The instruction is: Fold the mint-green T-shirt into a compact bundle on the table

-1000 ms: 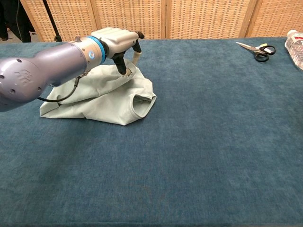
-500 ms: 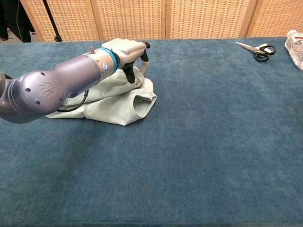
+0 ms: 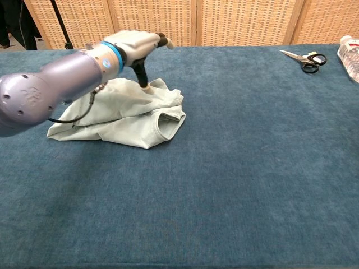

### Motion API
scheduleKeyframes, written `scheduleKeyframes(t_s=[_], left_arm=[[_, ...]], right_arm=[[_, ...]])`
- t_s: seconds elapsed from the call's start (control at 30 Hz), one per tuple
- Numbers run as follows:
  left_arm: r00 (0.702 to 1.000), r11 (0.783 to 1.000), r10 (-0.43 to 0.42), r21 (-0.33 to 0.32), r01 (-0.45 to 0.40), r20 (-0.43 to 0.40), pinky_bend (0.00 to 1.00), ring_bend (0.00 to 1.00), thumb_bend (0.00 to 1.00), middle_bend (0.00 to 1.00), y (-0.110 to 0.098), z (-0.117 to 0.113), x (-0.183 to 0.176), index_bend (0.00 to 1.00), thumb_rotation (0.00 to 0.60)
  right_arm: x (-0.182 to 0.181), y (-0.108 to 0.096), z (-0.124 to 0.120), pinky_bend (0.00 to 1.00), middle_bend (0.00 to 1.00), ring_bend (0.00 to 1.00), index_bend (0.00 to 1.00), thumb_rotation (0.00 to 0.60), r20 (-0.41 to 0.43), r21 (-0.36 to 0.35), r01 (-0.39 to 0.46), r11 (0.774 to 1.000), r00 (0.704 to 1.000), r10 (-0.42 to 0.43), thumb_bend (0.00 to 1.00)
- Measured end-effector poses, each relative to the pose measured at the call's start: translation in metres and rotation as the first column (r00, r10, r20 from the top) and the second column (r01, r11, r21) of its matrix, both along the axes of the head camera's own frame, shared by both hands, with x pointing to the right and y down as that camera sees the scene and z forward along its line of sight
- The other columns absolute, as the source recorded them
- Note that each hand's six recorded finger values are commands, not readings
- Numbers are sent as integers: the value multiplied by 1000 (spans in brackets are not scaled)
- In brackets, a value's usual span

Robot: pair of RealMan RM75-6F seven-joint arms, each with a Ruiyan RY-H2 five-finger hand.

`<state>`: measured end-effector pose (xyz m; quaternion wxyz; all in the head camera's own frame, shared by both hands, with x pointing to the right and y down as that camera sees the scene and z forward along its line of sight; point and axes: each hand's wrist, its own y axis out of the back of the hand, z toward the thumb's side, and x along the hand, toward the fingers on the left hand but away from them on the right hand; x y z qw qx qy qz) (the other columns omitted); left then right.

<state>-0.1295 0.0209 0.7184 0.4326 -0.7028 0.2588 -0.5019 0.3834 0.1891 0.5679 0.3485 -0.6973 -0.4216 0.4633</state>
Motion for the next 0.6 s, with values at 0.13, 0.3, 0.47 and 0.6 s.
scheduleKeyframes(t_s=[0.13,0.3,0.47,0.6], left_arm=[[999,999,-33,17,33,3,0,0,93,0,-10,-7,-31,0,600],[996,995,-92,32,92,-13,0,0,110,0,-26,-18,-79,5,600],[994,994,-108,31,109,-28,0,0,143,0,-33,-22,-124,115,600],[992,992,-124,15,124,-16,0,0,173,0,-35,-15,-158,175,600]], right_arm=[[0,0,-1,0,0,0,0,600,2,0,1,1000,1000,-1,0],[-2,1,-1,0,0,0,0,600,5,-1,7,1000,1000,-7,1],[-6,2,1,0,0,0,0,600,1,-6,19,1000,1000,-19,2],[-10,4,2,0,0,0,0,600,-4,-10,31,999,1000,-31,2]])
